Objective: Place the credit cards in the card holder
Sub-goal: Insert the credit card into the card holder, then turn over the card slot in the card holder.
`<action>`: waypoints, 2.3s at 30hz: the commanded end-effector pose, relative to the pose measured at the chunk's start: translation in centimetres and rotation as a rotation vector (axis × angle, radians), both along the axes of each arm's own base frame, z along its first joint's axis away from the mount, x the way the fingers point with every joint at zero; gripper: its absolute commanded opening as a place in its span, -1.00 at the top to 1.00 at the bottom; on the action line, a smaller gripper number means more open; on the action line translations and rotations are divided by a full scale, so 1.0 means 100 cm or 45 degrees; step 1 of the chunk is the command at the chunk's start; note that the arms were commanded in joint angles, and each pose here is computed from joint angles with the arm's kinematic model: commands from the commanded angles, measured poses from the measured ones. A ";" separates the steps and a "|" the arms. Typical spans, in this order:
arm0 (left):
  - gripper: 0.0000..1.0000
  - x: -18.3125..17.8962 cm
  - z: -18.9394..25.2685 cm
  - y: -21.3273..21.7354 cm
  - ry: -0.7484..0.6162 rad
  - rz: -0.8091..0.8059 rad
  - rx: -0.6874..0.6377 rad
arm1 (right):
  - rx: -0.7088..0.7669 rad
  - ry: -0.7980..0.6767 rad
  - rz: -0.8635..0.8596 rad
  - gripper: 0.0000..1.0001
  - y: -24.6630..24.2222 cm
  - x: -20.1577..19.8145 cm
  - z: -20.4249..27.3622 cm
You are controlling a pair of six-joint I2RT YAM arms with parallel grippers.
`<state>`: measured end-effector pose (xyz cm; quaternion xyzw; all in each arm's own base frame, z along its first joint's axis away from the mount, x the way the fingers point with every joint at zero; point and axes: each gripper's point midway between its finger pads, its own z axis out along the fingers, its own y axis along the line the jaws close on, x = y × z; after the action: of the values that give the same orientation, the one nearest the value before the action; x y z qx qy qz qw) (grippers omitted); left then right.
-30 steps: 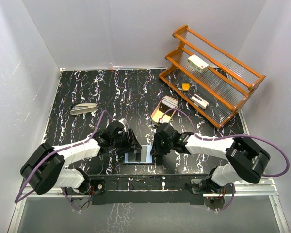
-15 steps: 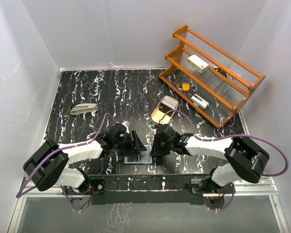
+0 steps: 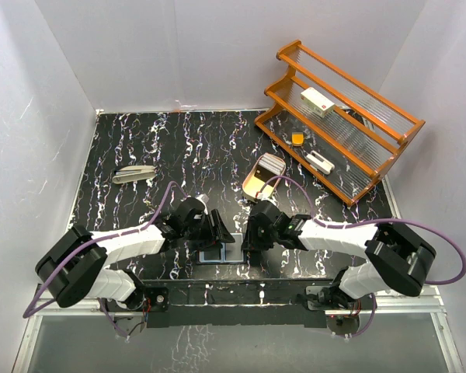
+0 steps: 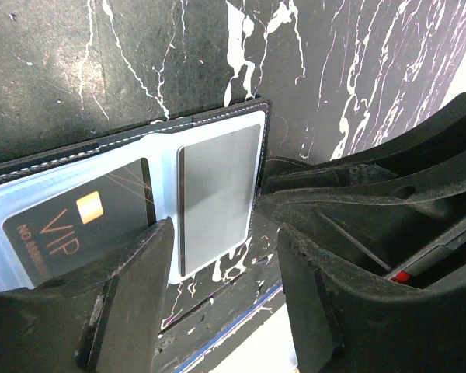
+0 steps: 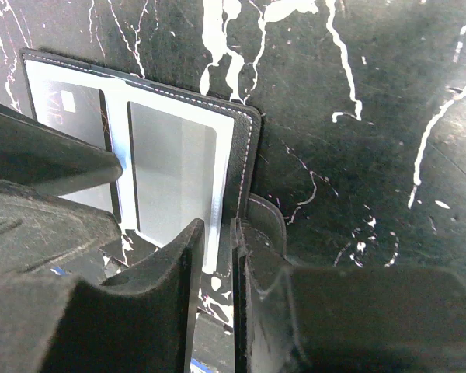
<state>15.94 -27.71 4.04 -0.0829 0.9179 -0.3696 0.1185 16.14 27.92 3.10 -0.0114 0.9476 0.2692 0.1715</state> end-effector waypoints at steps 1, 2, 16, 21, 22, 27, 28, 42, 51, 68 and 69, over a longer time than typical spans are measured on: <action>-0.11 0.007 0.016 0.003 -0.075 -0.018 0.053 | 0.029 -0.088 -0.024 0.60 0.004 0.011 0.027; -0.11 0.007 0.017 0.004 -0.076 -0.017 0.067 | 0.037 -0.090 -0.022 0.60 0.005 0.012 0.031; -0.13 0.020 0.027 0.054 -0.087 0.089 0.181 | 0.191 -0.118 -0.018 0.62 0.041 0.017 0.077; -0.13 0.022 0.029 0.072 -0.065 0.146 0.114 | 0.195 -0.114 0.004 0.63 0.054 0.017 0.078; -0.12 0.022 0.029 0.074 -0.062 0.153 0.113 | 0.195 -0.114 0.007 0.63 0.056 0.017 0.078; -0.10 0.019 0.024 0.086 -0.024 0.188 0.100 | 0.173 -0.103 0.028 0.63 0.068 0.018 0.071; -0.09 0.018 0.023 0.087 -0.016 0.191 0.089 | 0.167 -0.099 0.033 0.63 0.070 0.017 0.069; -0.12 0.008 0.018 0.076 0.028 0.159 -0.039 | 0.059 -0.077 0.091 0.60 0.088 0.017 0.041; -0.12 0.008 0.013 0.079 0.025 0.170 -0.024 | -0.026 -0.060 0.104 0.70 0.083 0.016 0.015; -0.12 0.010 0.021 0.069 0.003 0.143 -0.116 | -0.122 -0.024 0.110 0.93 0.070 0.005 -0.014; -0.12 0.009 0.021 0.068 0.001 0.140 -0.123 | -0.121 -0.024 0.108 0.93 0.070 0.006 -0.014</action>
<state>17.23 -20.27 5.68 -0.1442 0.9024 -0.3801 0.1429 16.51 34.84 2.53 -0.0571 0.9558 0.2403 0.1592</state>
